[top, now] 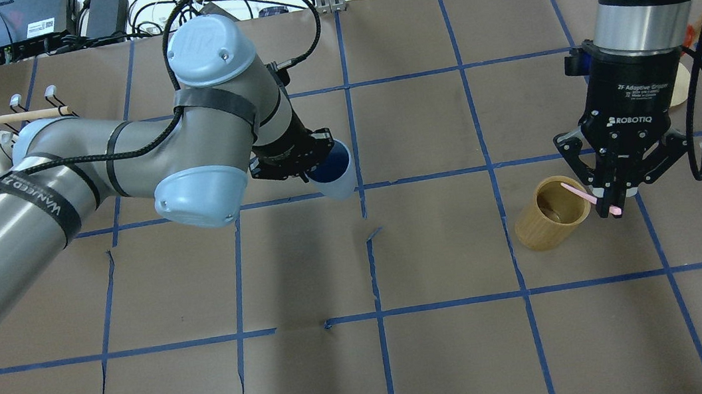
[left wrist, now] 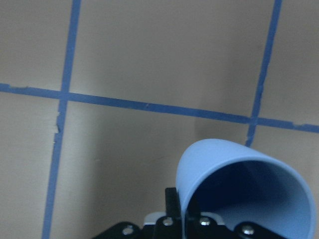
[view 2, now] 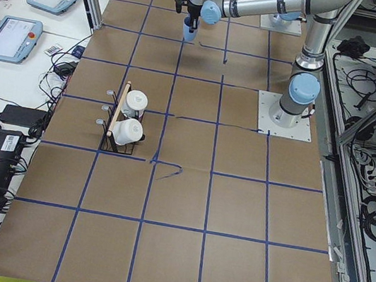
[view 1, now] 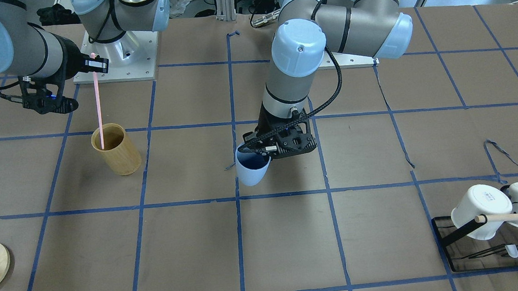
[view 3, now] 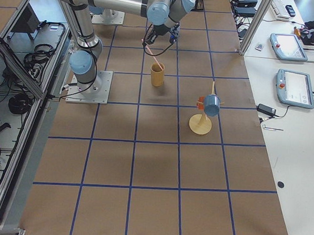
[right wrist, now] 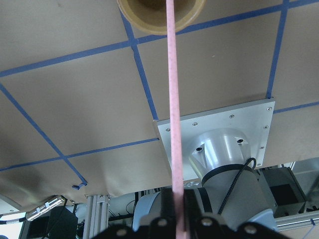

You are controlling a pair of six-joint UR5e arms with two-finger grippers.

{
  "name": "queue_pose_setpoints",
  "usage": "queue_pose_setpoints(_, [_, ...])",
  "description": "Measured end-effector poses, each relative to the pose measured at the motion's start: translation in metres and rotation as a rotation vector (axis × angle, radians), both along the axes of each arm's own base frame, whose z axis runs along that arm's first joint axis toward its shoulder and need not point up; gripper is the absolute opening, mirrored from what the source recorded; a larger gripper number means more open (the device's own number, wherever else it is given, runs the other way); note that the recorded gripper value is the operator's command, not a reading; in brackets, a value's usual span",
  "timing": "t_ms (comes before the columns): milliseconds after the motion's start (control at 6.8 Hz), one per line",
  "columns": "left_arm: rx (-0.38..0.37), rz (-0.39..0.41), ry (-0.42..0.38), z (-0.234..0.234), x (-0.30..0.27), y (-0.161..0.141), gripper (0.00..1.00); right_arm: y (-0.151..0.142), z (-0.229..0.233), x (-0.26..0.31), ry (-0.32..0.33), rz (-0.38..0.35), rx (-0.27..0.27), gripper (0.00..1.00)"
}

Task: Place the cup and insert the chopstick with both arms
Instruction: 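Carry the blue cup farther from the robot with the left gripper and set it down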

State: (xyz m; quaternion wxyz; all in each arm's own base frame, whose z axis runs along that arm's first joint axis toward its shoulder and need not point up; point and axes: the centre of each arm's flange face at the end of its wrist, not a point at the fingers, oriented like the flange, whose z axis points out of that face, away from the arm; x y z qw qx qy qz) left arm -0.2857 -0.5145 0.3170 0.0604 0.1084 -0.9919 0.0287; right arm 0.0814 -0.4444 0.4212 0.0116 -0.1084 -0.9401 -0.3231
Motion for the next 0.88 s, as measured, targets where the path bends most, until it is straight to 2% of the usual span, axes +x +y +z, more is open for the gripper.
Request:
queue_pose_setpoints(441, [-0.04, 0.018, -0.028, -0.012, -0.019, -0.044, 0.0, -0.007, -0.008, -0.01, -0.011, -0.019, 0.053, 0.15])
queue_pose_setpoints(882, [-0.028, 0.014, -0.034, -0.04, -0.032, -0.059, 0.0, -0.012, -0.019, -0.009, -0.04, -0.034, 0.094, 0.14])
